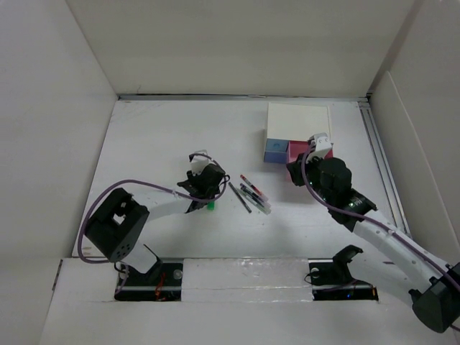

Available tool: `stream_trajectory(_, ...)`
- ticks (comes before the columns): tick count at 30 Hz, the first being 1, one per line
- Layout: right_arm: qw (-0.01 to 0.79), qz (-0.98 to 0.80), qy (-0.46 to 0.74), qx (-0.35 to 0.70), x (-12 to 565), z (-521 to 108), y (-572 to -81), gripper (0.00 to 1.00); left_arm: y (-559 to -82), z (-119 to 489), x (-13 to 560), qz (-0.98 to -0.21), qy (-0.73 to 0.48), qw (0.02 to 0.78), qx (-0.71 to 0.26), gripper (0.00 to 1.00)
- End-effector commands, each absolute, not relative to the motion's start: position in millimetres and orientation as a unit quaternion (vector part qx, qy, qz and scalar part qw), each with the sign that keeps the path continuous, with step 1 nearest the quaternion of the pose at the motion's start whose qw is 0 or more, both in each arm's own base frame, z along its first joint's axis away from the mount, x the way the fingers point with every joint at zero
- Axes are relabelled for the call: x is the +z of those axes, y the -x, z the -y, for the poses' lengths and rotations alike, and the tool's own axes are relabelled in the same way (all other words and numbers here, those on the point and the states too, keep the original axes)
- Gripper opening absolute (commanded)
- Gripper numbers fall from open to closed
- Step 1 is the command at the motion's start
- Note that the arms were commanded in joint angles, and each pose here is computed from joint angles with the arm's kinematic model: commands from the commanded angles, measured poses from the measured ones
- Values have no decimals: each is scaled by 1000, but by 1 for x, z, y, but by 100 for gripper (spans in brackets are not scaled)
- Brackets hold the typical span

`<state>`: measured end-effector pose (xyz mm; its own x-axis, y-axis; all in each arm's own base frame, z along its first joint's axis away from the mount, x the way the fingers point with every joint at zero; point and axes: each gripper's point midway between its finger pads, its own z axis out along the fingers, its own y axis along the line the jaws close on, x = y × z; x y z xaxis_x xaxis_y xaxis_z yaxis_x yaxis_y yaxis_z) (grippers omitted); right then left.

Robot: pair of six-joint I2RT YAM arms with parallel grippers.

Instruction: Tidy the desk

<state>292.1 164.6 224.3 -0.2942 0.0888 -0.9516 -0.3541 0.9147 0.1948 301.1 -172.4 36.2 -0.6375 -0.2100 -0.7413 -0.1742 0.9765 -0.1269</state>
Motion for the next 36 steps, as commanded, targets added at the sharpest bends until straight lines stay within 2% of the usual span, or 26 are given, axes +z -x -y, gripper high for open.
stream_trajectory(1, 598, -766, 97, 213, 231, -182, -290, 22, -319, 173, 47, -895, 125, 429, -21, 41)
stream_trajectory(14, 592, -769, 105, 217, 222, -187, -285, 26, -332, 160, 34, -894, 137, 427, 7, 41)
stream_trajectory(15, 593, -769, 105, 217, 222, -186, -284, 26, -333, 161, 32, -895, 134, 425, 6, 39)
stream_trajectory(16, 593, -768, 105, 216, 222, -186, -284, 27, -334, 162, 30, -896, 129, 424, 8, 31)
stream_trajectory(18, 597, -767, 102, 213, 225, -183, -283, 28, -336, 163, 28, -896, 130, 424, 13, 25)
stream_trajectory(21, 599, -766, 101, 210, 228, -179, -280, 28, -338, 164, 29, -895, 129, 426, 12, 25)
stream_trajectory(24, 607, -762, 94, 206, 234, -173, -278, 29, -339, 164, 30, -895, 129, 428, 11, 11)
stream_trajectory(25, 610, -760, 92, 206, 236, -173, -277, 29, -339, 164, 34, -893, 131, 431, 7, 3)
stream_trajectory(26, 612, -758, 91, 207, 238, -172, -277, 29, -340, 165, 40, -890, 132, 436, 1, 0)
stream_trajectory(31, 603, -769, 86, 193, 230, -165, -275, 29, -344, 176, 113, -859, 132, 489, -71, 0)
stream_trajectory(36, 604, -772, 78, 184, 227, -161, -276, 29, -335, 215, 176, -836, 86, 520, -152, 0)
